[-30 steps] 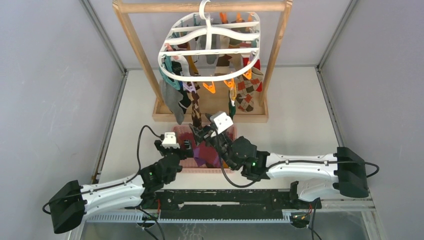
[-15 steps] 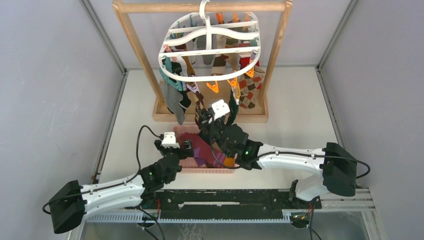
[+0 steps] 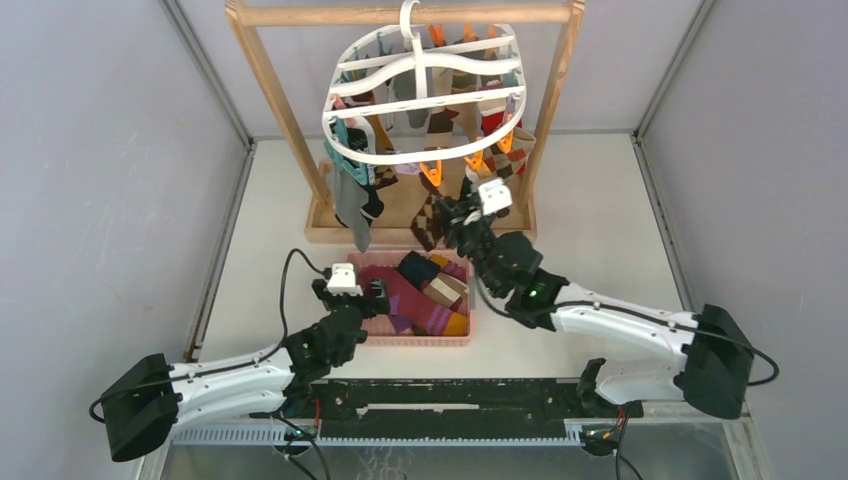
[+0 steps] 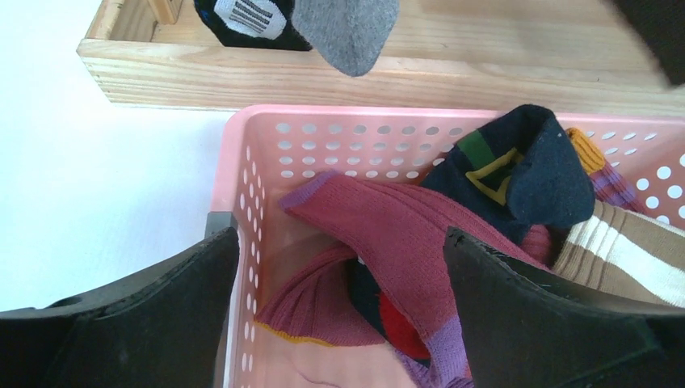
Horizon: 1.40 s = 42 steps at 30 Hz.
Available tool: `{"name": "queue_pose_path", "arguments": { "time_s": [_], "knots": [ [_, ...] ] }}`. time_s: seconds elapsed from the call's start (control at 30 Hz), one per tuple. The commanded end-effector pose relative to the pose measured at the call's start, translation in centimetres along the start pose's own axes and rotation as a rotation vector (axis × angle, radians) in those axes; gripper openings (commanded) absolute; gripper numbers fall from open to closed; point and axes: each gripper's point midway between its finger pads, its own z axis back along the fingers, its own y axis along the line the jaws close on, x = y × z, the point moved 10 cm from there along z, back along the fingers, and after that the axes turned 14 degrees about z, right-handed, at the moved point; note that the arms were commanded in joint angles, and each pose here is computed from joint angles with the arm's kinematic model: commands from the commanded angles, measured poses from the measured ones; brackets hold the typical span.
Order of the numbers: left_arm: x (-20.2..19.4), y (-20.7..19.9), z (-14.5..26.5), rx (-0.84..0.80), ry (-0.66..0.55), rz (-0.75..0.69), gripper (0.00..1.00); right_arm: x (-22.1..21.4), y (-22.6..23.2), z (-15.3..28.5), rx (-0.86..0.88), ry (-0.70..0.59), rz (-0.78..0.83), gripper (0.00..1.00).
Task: Remove the socks clipped to the hanger
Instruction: Adjust the hanger on the clothesline.
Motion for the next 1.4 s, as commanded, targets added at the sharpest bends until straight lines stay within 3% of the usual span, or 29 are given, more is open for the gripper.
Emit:
{"name": "queue_pose_path", "arguments": {
  "time_s": [0.0,0.5,0.77,1.17,1.23,1.37],
  "knots": [
    [0.4,-0.9,-0.2,-0.018,-0.012,0.031,1.0,1.6,-3.1,0.8,0.001,-0.057,-0.13,0.06],
    [0.7,-1.3,-0.3,-0.031,-0.003,0.022,1.0,1.6,-13.6,0.8,-0.161,-0.081,-0.3,0.07],
    [1.0,-1.3,-0.2,-0.032,-0.008,0.02,1.0,1.2,-18.7,-1.6,-0.214,-0.053,-0.376,0.07],
    [1.1,-1.4,-0.2,-0.021,-0.011,0.007,1.0,-1.0,-21.1,-6.1,-0.168,0.041,-0.421,0.08],
    [1.0,-1.4,-0.3,-0.017,-0.009,0.002,1.0,-1.4,-20.9,-6.0,-0.157,0.058,-0.421,0.15],
    [1.0,-1.6,-0.5,-0.016,-0.008,-0.005,1.0,-1.6,-20.5,-4.7,-0.177,0.081,-0.402,0.44]
  ]
}}
